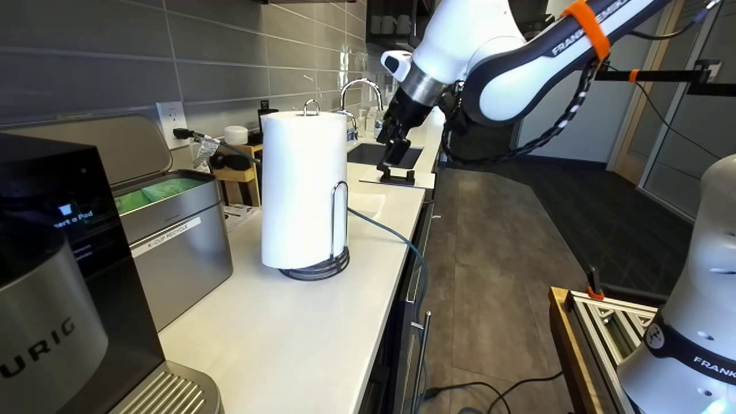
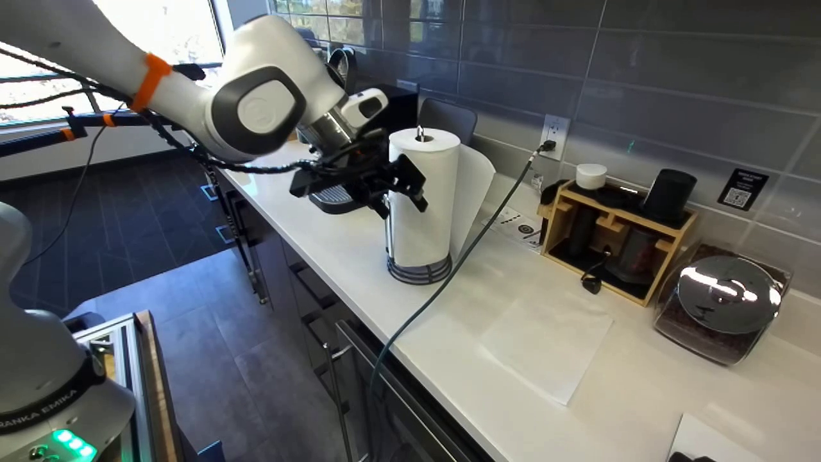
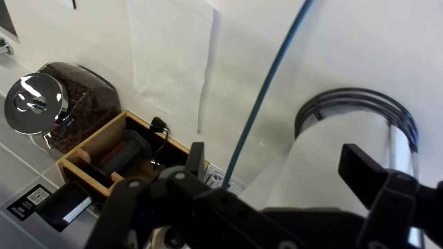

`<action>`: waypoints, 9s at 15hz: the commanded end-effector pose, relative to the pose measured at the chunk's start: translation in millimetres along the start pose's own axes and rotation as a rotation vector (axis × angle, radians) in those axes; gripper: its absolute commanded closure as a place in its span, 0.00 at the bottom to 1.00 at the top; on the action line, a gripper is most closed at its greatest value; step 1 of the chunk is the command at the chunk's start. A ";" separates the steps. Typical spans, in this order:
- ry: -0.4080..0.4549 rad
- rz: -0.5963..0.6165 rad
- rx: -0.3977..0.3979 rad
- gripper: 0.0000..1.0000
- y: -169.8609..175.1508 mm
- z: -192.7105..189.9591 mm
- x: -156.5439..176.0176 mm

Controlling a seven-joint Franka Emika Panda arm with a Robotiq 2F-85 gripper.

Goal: Move the paper towel to the left, then move the roll and holder to the right

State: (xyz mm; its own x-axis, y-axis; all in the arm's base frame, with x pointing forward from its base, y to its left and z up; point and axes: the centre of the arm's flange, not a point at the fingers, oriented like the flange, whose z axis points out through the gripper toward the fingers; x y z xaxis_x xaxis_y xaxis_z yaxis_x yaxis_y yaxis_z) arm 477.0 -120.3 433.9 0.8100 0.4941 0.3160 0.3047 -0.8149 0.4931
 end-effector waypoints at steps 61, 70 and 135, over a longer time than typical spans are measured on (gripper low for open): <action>-0.351 -0.027 -0.007 0.00 62.6 278.9 -7.0; -0.341 0.005 -0.078 0.11 91.2 304.2 -5.5; 0.666 -1.130 0.512 1.00 -89.4 -61.6 -54.6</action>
State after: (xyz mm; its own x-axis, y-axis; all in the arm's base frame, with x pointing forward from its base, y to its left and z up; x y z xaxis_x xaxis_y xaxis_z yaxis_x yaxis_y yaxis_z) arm 367.0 -91.5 436.9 -0.2607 0.9202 0.2919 0.9000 0.1222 0.4184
